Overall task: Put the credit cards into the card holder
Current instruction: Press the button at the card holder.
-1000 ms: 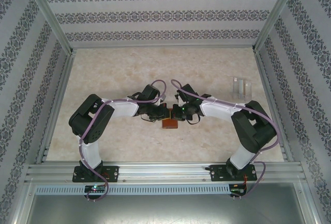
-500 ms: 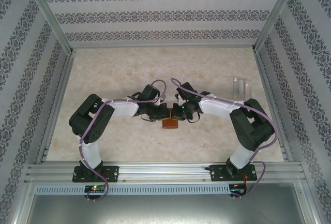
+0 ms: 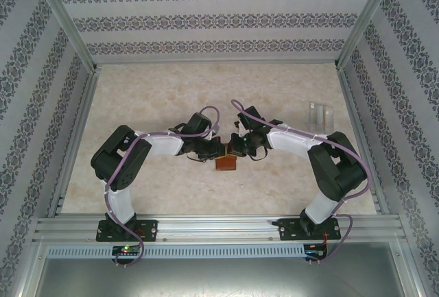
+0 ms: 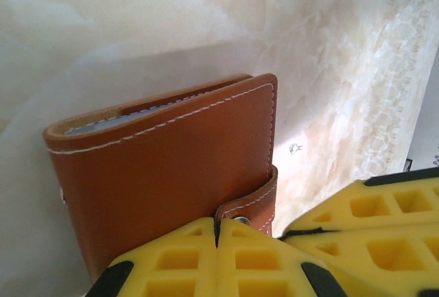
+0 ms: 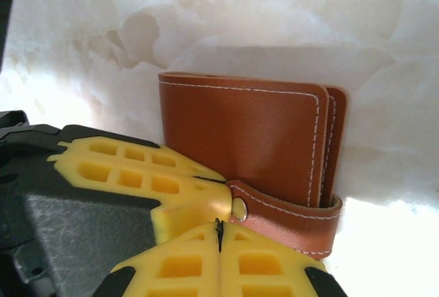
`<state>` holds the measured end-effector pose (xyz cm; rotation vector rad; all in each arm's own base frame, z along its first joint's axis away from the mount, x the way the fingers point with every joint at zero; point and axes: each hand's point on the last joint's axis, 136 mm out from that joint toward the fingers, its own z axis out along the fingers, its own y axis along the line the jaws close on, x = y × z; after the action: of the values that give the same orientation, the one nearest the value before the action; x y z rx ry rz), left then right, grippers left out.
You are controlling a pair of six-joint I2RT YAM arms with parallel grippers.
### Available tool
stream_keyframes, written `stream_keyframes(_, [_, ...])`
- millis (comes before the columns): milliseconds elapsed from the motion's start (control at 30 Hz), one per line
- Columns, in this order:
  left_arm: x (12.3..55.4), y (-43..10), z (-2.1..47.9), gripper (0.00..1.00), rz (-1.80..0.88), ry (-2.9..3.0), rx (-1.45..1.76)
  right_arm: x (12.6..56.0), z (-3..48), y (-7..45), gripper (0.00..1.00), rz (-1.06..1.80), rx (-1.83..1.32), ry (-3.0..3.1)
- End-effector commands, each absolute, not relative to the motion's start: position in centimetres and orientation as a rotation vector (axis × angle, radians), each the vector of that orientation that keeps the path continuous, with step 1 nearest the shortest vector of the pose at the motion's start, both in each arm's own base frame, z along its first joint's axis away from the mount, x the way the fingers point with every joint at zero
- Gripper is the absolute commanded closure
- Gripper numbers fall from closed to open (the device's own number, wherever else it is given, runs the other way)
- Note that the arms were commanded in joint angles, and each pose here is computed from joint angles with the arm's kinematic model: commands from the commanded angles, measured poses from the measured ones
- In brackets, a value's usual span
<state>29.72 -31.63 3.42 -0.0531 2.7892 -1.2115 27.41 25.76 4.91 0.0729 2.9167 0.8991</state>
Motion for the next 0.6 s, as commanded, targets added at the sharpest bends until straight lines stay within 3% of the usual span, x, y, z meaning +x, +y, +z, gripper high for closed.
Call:
stream_keyframes(0, [28.6, -31.3, 1.9, 1.0, -1.189, 2.84, -0.086, 26.8, 3.4, 25.4, 1.0, 0.866, 0.093, 2.959])
stream_keyframes(333, [28.3, -32.0, 2.2, 1.0, -1.219, 2.835, -0.044, 25.8, 0.7, 24.1, 1.0, 0.721, 0.103, 3.064])
stream_keyframes(567, [28.6, -32.6, 3.7, 1.0, -1.265, 2.767, 0.003, 26.5, 3.3, 24.4, 1.0, 0.806, 0.113, 2.991])
